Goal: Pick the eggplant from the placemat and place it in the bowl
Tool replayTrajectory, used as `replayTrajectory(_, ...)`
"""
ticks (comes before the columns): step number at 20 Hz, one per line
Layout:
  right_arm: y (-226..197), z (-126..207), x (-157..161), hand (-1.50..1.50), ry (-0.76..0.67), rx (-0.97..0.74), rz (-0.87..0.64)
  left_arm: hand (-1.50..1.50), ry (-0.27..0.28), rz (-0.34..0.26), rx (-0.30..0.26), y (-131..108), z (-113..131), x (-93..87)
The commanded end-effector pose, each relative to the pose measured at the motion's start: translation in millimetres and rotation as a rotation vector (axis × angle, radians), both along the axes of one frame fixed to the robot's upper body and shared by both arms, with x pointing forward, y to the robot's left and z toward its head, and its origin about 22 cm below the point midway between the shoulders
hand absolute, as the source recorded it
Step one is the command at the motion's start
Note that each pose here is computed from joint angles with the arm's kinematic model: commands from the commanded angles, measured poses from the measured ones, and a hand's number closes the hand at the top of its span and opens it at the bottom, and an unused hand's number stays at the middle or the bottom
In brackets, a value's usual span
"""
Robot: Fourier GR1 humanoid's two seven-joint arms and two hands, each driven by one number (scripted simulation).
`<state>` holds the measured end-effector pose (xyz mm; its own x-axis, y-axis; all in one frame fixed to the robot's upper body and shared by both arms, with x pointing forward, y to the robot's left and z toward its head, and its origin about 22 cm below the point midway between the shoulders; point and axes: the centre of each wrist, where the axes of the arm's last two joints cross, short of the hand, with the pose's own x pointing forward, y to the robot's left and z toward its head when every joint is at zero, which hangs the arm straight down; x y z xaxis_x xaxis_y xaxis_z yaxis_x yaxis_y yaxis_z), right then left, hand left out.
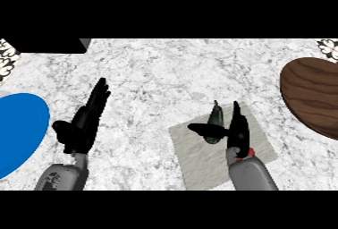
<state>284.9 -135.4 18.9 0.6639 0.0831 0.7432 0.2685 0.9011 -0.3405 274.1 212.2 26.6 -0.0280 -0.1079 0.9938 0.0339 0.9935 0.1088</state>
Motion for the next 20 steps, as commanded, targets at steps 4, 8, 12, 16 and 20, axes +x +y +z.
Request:
replayTrajectory(4, 14, -26, -25, 1.50, 0.039, -0.073, 0.220, 0.00, 0.003, -0.003, 0.004, 7, 2, -5.9)
replayTrajectory(8, 29, -22, 8, 1.50, 0.013, -0.112, 0.235, 0.00, -0.007, 0.001, -0.003, -22, -11, -10.4)
replayTrajectory(12, 28, -7, -1, 1.50, -0.021, -0.036, 0.212, 0.00, 0.007, 0.000, -0.006, -1, 5, -5.9)
replayTrajectory(16, 8, -11, -15, 1.50, -0.179, -0.052, 0.401, 0.00, 0.013, 0.006, 0.003, 0, 5, -4.8)
replayTrajectory(20, 17, 26, -39, 1.50, -0.418, -0.089, 0.908, 0.00, 0.044, 0.014, 0.005, 3, -8, -3.5)
